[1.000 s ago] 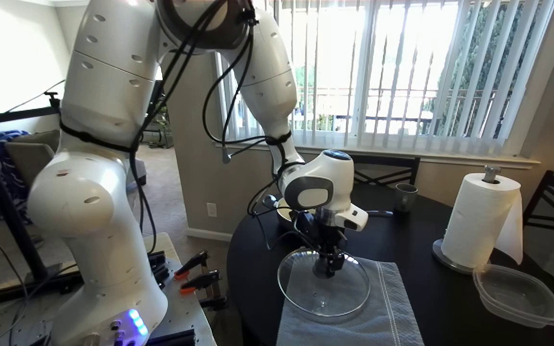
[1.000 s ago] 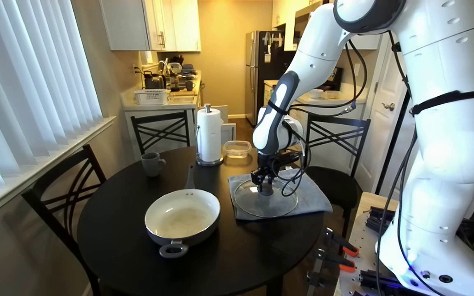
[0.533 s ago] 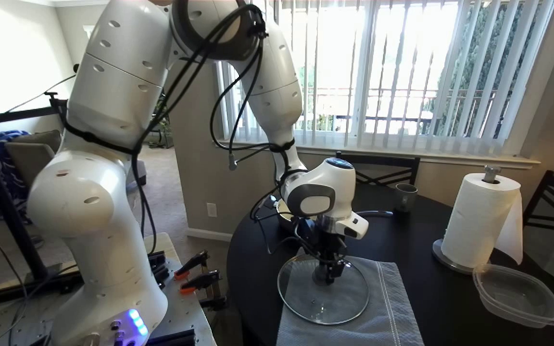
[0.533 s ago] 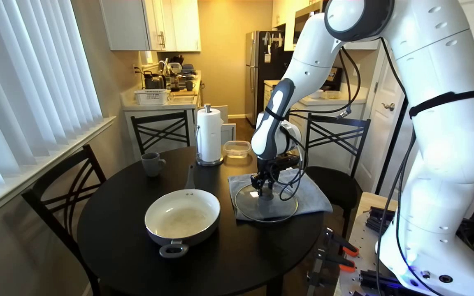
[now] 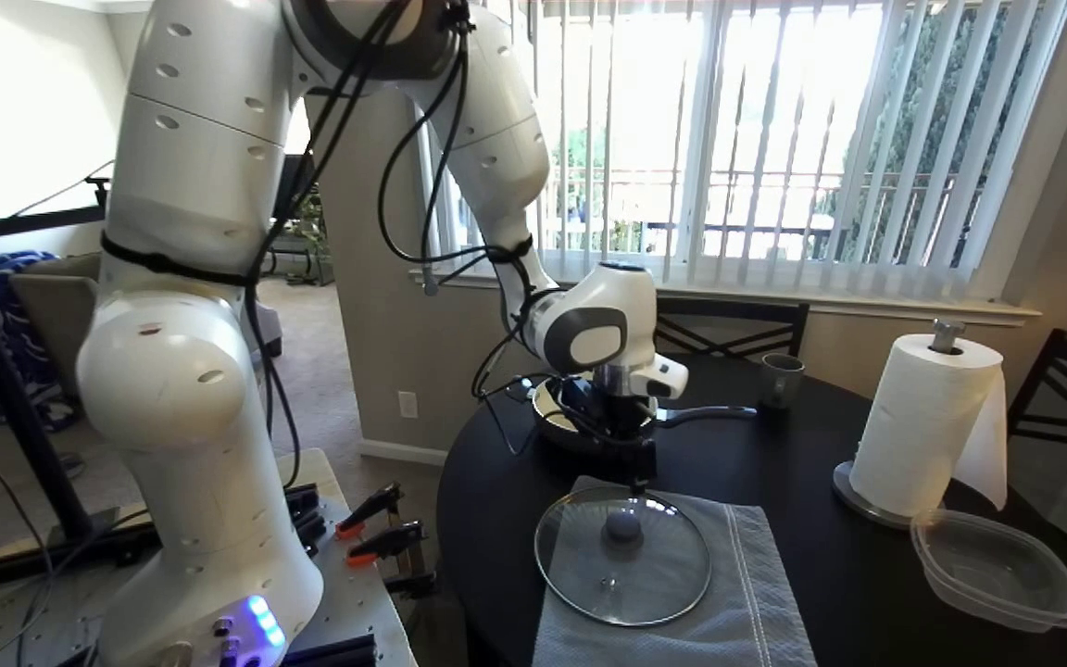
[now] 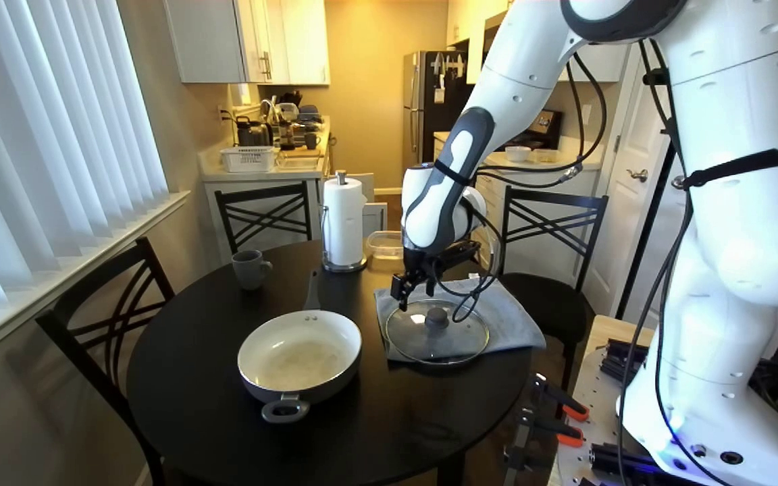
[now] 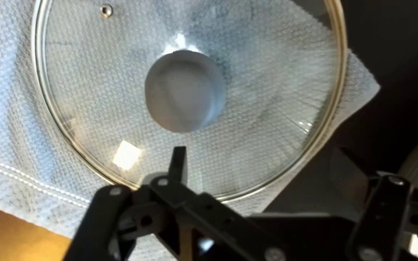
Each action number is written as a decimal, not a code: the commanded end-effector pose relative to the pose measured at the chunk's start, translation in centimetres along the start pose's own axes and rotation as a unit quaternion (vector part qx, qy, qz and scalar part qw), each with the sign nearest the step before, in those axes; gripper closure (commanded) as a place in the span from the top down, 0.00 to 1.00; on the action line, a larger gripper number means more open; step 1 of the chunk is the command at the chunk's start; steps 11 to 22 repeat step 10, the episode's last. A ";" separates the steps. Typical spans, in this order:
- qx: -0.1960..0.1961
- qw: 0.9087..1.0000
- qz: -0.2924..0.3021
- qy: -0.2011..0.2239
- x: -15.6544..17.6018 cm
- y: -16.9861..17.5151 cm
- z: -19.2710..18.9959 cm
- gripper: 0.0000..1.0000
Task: Remove the glass lid from the grey pan and put it on the blue towel on the table
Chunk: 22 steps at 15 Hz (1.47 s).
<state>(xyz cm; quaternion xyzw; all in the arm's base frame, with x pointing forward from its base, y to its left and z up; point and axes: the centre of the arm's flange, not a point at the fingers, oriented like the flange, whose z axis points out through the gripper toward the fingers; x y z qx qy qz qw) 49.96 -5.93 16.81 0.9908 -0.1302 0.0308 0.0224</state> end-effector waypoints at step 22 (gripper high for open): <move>0.000 1.000 -0.028 0.011 -1.2 -3.2 -3.4 1.00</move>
